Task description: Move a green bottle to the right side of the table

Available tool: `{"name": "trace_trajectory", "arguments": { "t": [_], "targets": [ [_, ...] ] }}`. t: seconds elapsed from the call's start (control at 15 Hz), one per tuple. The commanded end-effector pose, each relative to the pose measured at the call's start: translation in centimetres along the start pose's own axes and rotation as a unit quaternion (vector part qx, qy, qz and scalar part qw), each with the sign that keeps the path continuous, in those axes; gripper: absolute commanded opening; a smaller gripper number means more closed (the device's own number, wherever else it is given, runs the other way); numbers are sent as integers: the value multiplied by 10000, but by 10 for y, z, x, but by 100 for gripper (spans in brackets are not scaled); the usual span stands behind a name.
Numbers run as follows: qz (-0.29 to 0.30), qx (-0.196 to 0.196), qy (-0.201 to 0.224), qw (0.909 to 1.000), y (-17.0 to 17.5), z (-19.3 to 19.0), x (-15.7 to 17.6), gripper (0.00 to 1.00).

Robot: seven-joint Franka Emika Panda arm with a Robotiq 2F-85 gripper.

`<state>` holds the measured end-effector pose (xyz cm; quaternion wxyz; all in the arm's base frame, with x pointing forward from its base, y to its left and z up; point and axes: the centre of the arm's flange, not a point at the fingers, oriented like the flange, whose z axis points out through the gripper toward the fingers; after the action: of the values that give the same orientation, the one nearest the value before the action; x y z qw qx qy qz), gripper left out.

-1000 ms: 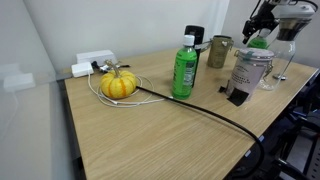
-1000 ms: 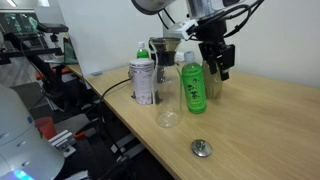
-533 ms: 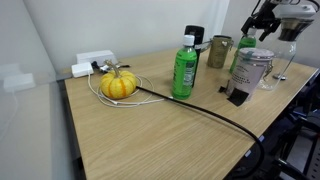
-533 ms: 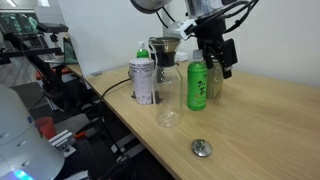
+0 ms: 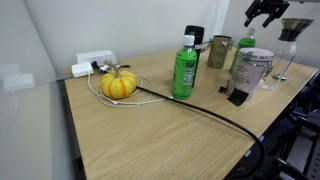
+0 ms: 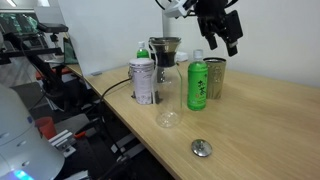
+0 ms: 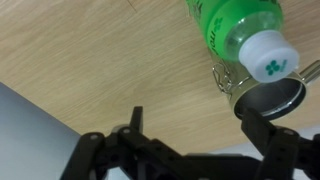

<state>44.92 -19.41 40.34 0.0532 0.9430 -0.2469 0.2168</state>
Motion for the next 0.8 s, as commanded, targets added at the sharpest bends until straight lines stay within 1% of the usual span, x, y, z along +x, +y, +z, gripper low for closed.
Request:
{"name": "trace_trajectory", "arguments": {
  "t": [0.0, 0.27, 0.4, 0.47, 0.6, 0.73],
  "targets": [
    [-14, -6, 199, 9998, -3, -26, -9, 100],
    [-205, 68, 587, 9980, -24, -74, -15, 100],
    [-357, 235, 724, 9965, -41, -98, -26, 100],
    [-317, 219, 731, 9966, -38, -83, -8, 100],
    [-350, 255, 811, 9958, -42, -93, -11, 100],
    [-316, 229, 751, 9964, -39, -86, -11, 100]
  ]
}}
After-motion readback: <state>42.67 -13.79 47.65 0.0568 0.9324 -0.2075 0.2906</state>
